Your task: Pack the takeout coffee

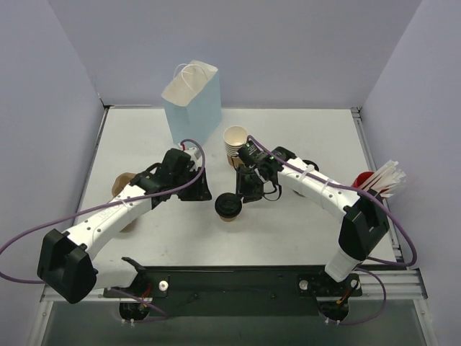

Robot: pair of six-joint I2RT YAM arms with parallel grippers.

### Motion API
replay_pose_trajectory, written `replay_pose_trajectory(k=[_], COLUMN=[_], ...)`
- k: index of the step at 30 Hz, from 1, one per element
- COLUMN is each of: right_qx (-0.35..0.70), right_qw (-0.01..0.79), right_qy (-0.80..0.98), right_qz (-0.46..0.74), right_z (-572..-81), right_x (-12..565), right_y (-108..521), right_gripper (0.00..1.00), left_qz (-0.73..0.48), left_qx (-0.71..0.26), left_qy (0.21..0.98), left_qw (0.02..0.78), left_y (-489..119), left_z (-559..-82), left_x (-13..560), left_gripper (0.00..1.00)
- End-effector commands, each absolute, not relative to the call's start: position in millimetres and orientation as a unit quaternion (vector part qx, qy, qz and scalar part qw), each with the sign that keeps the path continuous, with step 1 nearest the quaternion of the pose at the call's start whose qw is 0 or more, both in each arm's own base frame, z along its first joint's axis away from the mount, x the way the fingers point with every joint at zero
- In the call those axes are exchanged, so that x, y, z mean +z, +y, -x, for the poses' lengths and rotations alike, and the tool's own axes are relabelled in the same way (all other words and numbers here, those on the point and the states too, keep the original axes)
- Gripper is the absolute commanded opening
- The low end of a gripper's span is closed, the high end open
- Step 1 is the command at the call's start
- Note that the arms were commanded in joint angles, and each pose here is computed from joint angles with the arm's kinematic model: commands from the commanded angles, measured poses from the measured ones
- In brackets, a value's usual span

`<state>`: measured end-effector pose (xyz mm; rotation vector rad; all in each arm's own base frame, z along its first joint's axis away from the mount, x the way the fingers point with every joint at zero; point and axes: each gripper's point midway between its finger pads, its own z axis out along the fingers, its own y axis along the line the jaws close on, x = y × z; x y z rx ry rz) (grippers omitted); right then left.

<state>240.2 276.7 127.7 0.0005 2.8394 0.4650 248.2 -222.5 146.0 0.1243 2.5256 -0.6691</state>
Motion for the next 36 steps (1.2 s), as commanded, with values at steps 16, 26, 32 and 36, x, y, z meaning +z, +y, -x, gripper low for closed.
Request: replay_pose_trajectory(k=[16, 26, 32, 36], right_qx=[0.131, 0.105, 0.113, 0.097], right_qw=[0.119, 0.123, 0.148, 0.141], right_qy=[0.984, 0.987, 0.982, 0.984], right_qz=[0.005, 0.016, 0.032, 0.045], right_z=[-236.8, -236.7, -246.2, -247.5], right_x=[129.9, 127.9, 144.5, 144.1], right_y=[278.5, 272.4, 277.1, 274.8], right_gripper=[0.27, 0.10, 0.00, 0.00], left_qz=[-0.047, -0.046, -0.044, -0.043], left_qx=[-0.246, -0.244, -0.242, -0.244], left_qy=[0.926, 0.927, 0.927, 0.926], left_qw=[0.282, 0.281, 0.283, 0.284], left_y=[-215.9, -214.8, -214.0, -214.8], left_z=[-249.3, -248.6, -249.7, -250.3], left_x=[158.0, 155.9, 156.8, 158.3], left_gripper=[0.52, 0.51, 0.52, 0.51])
